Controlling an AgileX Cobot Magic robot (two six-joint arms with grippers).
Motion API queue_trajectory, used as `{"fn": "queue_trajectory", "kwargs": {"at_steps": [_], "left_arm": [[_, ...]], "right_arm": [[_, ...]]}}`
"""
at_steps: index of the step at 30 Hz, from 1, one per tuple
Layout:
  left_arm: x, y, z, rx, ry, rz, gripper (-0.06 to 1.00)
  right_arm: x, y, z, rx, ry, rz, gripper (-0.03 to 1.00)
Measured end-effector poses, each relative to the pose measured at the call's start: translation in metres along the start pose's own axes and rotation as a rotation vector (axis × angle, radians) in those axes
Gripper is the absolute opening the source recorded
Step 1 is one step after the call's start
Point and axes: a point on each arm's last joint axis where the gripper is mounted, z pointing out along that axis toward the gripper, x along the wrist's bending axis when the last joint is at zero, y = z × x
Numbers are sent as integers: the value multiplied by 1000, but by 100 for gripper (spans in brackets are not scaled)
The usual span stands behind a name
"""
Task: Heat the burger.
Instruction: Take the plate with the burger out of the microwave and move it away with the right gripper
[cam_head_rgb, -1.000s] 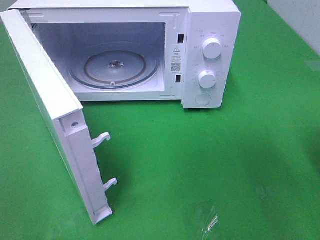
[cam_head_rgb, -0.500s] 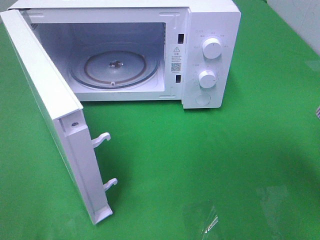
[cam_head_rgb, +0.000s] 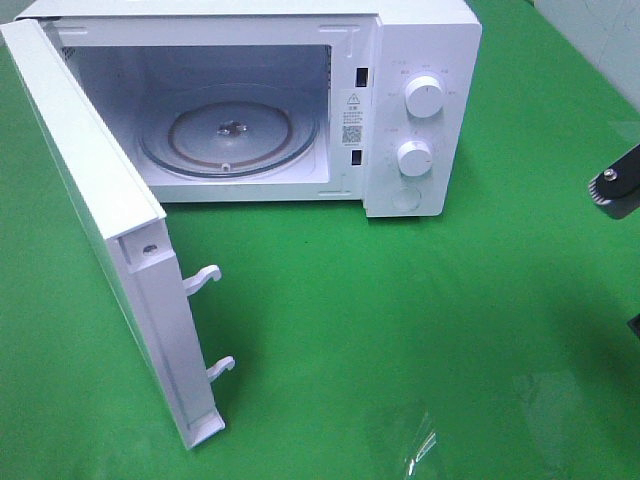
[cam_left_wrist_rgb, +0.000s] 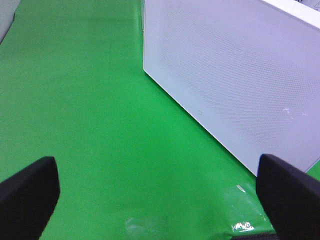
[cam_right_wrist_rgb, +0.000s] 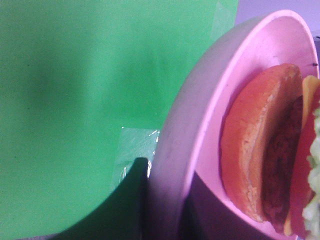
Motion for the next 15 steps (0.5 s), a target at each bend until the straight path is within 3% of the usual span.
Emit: {"fn": "queue_trajectory", "kwargs": {"at_steps": [15], "left_arm": [[0, 0, 0, 0, 0, 0, 99]], "right_arm": [[8, 9, 26, 51, 1, 61, 14]]}}
